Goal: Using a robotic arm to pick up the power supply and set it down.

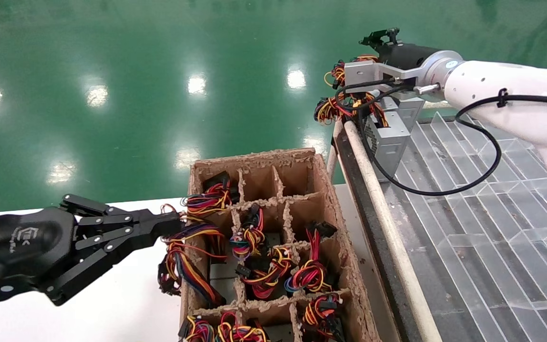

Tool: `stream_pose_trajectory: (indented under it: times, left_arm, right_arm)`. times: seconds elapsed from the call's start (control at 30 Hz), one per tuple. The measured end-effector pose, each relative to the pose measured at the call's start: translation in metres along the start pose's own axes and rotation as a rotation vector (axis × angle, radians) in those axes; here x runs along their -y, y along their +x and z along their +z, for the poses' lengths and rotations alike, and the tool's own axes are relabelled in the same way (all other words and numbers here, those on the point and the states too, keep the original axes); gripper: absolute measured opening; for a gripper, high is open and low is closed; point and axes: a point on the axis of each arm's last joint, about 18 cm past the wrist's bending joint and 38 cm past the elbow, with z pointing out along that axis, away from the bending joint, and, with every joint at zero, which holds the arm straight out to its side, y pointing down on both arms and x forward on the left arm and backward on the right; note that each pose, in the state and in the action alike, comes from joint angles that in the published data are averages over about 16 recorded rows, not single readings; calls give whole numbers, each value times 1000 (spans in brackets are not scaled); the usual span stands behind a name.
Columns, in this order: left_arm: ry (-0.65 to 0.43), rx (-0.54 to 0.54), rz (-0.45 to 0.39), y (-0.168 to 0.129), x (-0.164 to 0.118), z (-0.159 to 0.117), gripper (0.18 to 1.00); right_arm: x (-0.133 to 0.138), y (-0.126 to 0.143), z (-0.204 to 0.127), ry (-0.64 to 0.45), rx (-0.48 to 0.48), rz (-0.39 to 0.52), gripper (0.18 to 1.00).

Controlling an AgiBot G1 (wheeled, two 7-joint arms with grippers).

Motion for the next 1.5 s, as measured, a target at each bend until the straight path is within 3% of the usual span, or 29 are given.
stream_pose_trajectory:
  times: [0.47,0.8,1.03,1.5]
  left_arm:
    - [0,0,0,0,0,0,191]
    - [0,0,0,0,0,0,191]
    - [0,1,0,0,0,0,191]
    - [0,1,0,0,0,0,191]
  right_arm:
    - [1,17,-7,35,-35,21,761]
    - [1,19,-24,105,-48,82,927]
    - [3,-1,-37,184,-2,205,984]
    - [13,-54,-78,387,148,556,1000]
